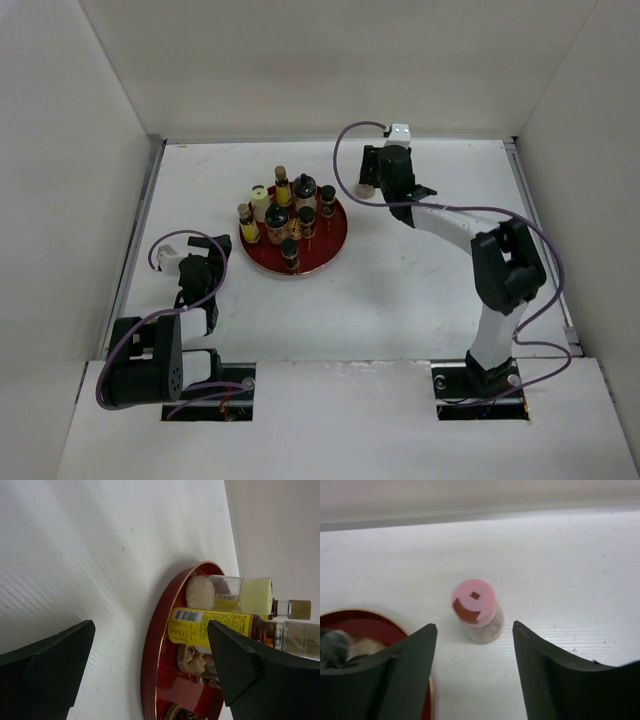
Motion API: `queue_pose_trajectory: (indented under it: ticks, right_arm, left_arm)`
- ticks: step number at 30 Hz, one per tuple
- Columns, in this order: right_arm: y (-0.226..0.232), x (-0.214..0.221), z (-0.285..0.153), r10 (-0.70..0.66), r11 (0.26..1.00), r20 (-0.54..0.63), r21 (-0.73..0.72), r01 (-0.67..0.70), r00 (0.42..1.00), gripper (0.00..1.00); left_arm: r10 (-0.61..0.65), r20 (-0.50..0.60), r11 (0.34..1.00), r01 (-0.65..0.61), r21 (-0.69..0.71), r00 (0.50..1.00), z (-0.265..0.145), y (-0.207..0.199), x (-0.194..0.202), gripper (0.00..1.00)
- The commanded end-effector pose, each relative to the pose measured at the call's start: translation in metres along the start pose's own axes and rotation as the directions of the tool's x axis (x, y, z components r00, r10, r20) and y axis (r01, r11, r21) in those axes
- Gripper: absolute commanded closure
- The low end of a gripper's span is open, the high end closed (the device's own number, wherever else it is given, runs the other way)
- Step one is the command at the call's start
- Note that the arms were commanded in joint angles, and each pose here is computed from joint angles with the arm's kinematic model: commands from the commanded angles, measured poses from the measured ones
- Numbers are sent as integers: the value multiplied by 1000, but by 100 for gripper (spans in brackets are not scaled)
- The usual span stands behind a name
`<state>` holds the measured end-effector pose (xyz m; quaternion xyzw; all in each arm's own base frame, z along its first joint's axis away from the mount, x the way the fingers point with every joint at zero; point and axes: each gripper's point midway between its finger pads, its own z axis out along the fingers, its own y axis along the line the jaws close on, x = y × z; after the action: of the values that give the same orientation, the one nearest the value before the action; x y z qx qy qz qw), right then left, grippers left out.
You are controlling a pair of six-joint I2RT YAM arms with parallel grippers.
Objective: Organize the condiment bottles
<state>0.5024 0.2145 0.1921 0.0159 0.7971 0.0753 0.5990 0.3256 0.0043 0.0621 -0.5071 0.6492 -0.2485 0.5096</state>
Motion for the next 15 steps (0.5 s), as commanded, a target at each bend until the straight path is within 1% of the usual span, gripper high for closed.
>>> queue_pose_trajectory:
  ticks: [1, 3, 6, 11, 15]
  right_arm:
    - [1, -14, 22, 4, 1000, 4, -2, -4, 1000, 28]
    - [-2, -11, 36, -14, 1000, -15, -4, 14, 1000, 24]
    - [-3, -4, 52, -25, 1000, -48, -11, 24, 999, 21]
    - [2, 4, 64, -30, 999, -61, -34, 27, 998, 22]
    - [-2, 16, 75, -12, 1000, -88, -29, 9, 996, 26]
  left_arm:
    - [-4, 25, 998, 3, 65, 1000, 4, -21, -8, 0]
    - [-3, 22, 998, 1, 60, 1000, 5, -20, -7, 0]
    - [-2, 13, 998, 2, 55, 1000, 6, -19, -6, 0]
    - [-4, 6, 999, 4, 50, 1000, 8, -18, -4, 0]
    - [-6, 8, 998, 6, 55, 1000, 7, -19, -5, 0]
